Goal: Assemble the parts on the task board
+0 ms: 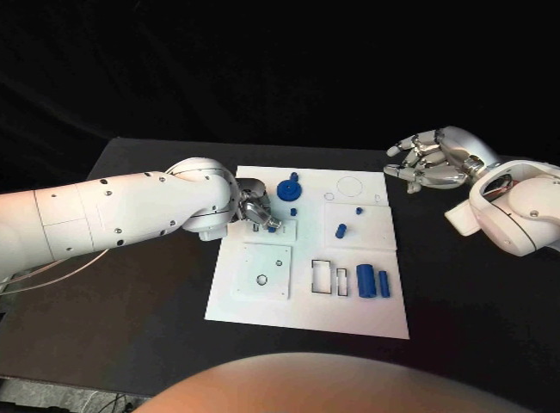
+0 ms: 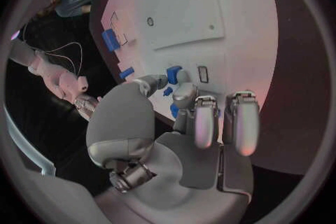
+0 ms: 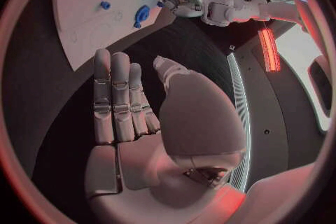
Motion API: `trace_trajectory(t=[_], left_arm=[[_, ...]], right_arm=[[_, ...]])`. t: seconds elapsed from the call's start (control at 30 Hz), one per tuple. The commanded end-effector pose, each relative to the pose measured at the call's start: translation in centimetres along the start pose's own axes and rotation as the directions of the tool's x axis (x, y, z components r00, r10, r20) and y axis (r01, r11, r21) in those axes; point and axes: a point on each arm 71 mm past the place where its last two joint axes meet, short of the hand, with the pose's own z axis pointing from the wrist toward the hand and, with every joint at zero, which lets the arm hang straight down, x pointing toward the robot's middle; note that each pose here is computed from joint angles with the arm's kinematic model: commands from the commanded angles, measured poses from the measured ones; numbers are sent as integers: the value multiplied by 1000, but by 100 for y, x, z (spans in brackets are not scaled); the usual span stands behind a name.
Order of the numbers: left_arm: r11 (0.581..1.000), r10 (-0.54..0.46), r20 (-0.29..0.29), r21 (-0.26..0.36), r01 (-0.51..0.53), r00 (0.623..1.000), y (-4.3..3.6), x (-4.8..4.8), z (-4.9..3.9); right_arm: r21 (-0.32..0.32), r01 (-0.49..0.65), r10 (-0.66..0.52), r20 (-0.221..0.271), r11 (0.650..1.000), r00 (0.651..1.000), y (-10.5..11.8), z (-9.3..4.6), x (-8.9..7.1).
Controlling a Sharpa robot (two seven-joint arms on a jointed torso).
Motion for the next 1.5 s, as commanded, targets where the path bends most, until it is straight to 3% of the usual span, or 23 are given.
trace_trajectory(t=[0.03,0.43,0.8,1.03,1.17,1.3,1.5], left_arm=[[1000,-2,-15,10,3,1000,-11,17,1],[1000,-16,4,6,16,1000,25,-26,-20],[999,-45,39,27,44,998,11,-211,-137],[997,-71,44,33,69,997,11,-462,-213],[998,-55,66,11,54,996,45,-760,-236],[999,-46,89,-8,47,995,72,-984,-212],[998,-54,93,-30,57,994,123,-1135,-142]], right_arm=[[-10,-3,3,-10,1000,1000,2,-3,10],[-7,-6,6,-10,1000,1000,-11,-6,10],[-4,-7,7,-8,1000,1000,-26,-3,9],[0,-7,7,-8,1000,1000,-36,2,5],[4,-7,7,-8,1000,1000,-46,4,0],[5,-7,7,-8,1000,1000,-48,7,-1],[5,-7,7,-10,1000,1000,-47,11,4]])
